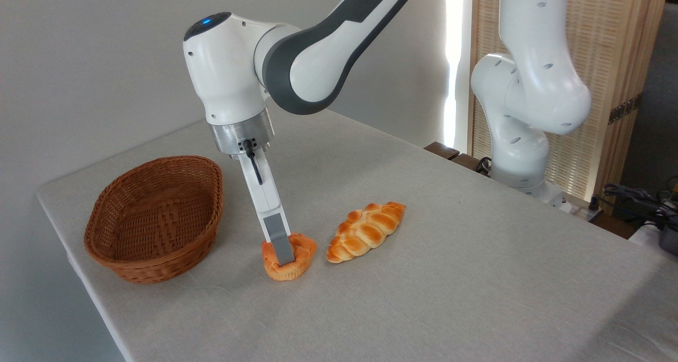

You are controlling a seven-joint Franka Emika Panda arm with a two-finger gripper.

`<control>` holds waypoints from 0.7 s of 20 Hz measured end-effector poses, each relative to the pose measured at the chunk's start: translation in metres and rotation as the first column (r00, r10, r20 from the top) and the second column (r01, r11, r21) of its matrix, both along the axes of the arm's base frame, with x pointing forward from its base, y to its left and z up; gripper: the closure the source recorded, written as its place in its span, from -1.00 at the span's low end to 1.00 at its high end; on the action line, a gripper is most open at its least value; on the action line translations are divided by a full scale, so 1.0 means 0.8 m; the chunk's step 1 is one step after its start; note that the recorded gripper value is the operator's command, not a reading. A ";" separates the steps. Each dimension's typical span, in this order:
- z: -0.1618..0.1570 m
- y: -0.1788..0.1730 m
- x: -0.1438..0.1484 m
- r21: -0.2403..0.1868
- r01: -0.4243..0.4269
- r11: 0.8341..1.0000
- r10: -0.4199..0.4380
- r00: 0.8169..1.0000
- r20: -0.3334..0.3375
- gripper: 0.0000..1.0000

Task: Put bread into the basket
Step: 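Close the gripper on the round bread roll, then lift the round roll and carry it over the wicker basket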

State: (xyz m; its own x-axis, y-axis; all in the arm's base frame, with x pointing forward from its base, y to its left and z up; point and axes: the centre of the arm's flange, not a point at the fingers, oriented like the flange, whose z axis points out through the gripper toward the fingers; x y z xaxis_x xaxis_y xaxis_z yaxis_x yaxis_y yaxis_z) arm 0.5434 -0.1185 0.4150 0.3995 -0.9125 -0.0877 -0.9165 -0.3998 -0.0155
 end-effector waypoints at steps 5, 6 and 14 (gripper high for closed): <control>0.000 0.001 0.000 0.001 -0.001 1.000 0.001 1.000 0.000 0.67; 0.000 0.002 0.000 0.001 -0.002 1.000 0.002 1.000 0.001 0.72; 0.127 -0.013 0.031 -0.158 -0.140 0.977 0.157 0.983 0.099 0.67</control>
State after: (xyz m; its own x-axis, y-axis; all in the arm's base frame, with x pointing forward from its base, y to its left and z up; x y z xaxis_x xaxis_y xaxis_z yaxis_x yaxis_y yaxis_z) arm 0.5681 -0.1292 0.5163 0.5310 -0.8417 0.0977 -0.8428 -0.5366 -0.0424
